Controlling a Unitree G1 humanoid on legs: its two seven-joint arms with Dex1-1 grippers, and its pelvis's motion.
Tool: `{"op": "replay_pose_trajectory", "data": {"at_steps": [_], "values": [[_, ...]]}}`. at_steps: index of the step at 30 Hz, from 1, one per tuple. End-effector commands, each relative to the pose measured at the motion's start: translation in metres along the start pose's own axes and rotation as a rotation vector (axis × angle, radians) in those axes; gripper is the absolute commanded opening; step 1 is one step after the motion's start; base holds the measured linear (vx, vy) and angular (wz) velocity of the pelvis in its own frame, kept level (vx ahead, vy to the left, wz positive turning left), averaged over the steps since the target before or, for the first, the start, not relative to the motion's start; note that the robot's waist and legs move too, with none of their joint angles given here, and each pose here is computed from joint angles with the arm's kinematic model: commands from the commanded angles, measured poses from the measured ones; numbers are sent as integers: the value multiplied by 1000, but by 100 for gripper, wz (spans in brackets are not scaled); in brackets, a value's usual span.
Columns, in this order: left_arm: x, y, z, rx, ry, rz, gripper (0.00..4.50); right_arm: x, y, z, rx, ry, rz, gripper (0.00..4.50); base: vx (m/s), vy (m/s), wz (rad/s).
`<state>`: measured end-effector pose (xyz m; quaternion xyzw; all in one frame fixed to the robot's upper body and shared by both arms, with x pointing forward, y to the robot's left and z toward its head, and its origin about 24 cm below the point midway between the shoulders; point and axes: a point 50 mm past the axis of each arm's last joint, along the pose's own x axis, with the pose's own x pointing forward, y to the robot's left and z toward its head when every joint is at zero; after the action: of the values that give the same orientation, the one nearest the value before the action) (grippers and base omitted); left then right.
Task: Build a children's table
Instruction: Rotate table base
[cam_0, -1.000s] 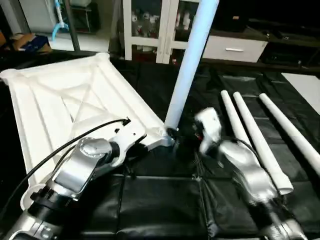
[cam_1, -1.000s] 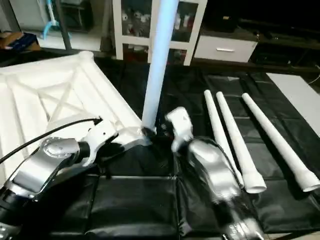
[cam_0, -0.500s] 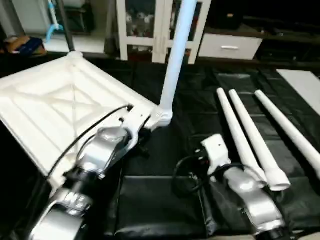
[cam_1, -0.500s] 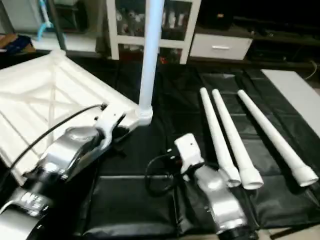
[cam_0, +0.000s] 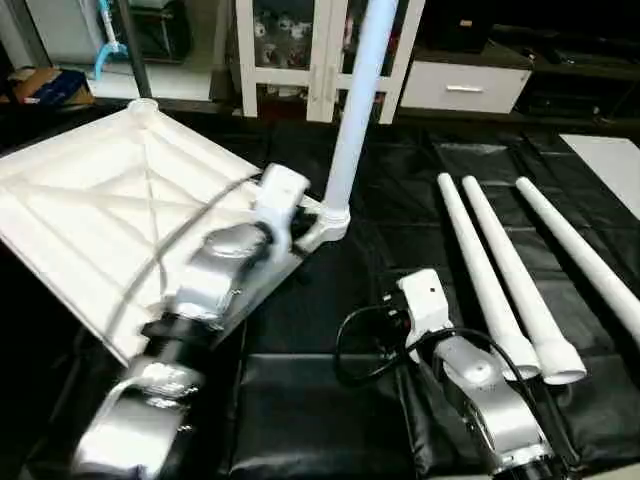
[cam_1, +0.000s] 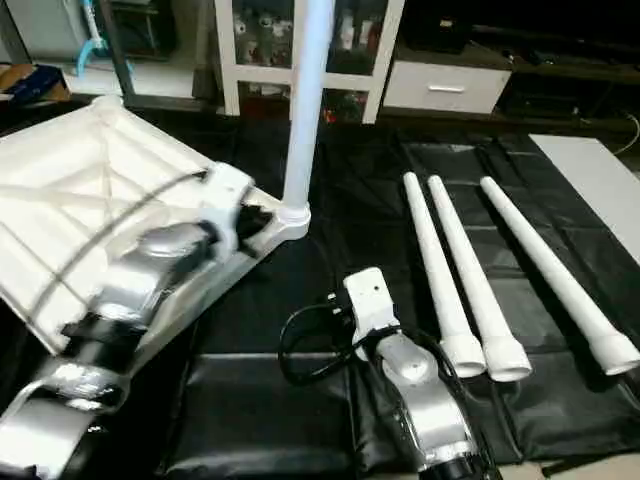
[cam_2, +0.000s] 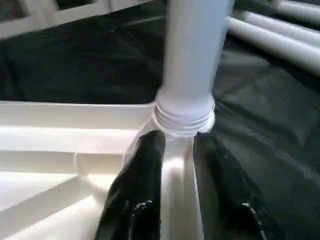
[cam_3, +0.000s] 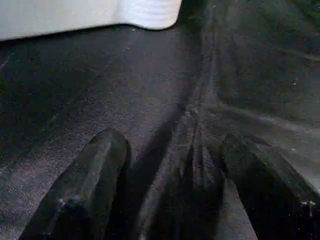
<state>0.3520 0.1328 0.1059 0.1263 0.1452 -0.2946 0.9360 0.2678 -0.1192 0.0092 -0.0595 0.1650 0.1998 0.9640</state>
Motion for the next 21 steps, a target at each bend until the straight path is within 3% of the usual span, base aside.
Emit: {"op": "replay_pose_trajectory", "data": {"at_steps": [1,4,5,9,12,14,18,21], "values": [[-29,17,-6,95,94,-60,134,-1,-4,8,10,-28,-4,344,0,0,0],[-50,31,-13,150,159,-78,134,-1,-3,11,18,-43,11,344,0,0,0],[-71,41,-16,177,206,-104,134,-1,-2,11,17,-45,26,344,0,0,0],[-118,71,-23,243,343,-88,134,-1,0,11,-4,-43,42,344,0,0,0],[-132,77,-26,245,395,-89,134,-1,1,12,-5,-48,54,344,0,0,0],[-155,84,-29,241,490,-92,134,0,5,19,-9,-76,109,344,0,0,0],[-168,91,-28,237,532,-59,134,0,7,25,-18,-101,160,344,0,0,0],[-187,104,-28,239,590,1,134,-2,8,27,-27,-110,179,344,0,0,0]]}}
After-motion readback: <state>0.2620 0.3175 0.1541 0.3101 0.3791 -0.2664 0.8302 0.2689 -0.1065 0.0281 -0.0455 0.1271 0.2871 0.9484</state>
